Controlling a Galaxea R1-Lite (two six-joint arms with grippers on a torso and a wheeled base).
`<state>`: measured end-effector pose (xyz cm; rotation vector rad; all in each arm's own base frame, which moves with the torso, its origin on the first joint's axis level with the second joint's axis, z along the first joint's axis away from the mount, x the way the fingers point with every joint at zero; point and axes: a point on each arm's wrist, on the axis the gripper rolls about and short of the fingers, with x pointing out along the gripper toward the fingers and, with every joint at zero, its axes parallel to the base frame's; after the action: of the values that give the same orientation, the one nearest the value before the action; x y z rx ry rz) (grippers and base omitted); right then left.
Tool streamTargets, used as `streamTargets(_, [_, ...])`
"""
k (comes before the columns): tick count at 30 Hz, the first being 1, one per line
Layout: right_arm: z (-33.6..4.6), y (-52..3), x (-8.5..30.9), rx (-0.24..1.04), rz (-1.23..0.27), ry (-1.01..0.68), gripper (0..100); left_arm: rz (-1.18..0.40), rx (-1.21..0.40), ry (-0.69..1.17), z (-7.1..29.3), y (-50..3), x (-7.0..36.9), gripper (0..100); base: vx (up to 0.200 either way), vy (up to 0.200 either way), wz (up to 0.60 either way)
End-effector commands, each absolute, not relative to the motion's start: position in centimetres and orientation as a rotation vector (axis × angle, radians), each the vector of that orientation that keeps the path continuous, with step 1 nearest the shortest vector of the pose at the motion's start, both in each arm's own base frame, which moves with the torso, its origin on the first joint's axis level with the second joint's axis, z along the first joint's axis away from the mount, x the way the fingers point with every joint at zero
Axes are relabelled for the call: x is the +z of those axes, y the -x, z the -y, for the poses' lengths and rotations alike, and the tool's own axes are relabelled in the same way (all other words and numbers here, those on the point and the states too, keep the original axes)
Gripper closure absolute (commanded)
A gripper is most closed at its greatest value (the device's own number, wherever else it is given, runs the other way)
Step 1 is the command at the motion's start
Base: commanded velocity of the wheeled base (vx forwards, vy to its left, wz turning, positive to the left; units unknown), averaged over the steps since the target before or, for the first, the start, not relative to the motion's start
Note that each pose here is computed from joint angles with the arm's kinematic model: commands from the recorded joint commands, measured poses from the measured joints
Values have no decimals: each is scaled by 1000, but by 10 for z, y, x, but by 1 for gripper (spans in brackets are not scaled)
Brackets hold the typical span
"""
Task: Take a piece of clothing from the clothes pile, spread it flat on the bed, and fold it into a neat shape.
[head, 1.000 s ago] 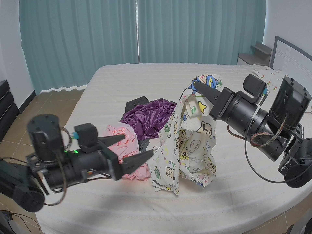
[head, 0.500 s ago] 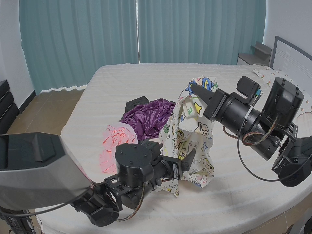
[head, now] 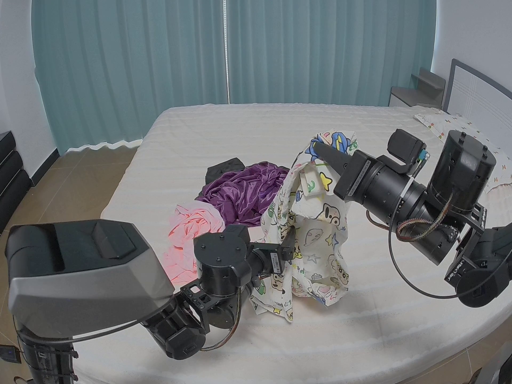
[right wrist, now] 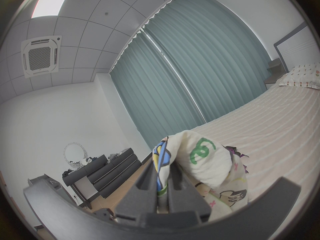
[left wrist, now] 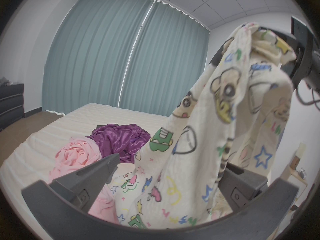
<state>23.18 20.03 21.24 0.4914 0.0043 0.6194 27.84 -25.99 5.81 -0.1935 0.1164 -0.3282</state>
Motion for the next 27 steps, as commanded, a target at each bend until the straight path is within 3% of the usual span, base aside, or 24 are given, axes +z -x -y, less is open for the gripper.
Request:
streamTargets(1, [-199,-230,219,625,20,-502,100,-156,-307,159,260,-285,33,0,0,0,0])
streamTargets(25, [-194,-227,232,625,65,-509,100,-237,-280,154,255,-282,-26,0,0,0,0])
streamTargets(26, [-192,-229,231,616,66,-508,100,-235,-278,168,255,-282,-29,100,0,0,0])
streamTargets(27, [-192,-229,230,615,63,-507,100,-234,-278,170,255,-282,-29,100,0,0,0])
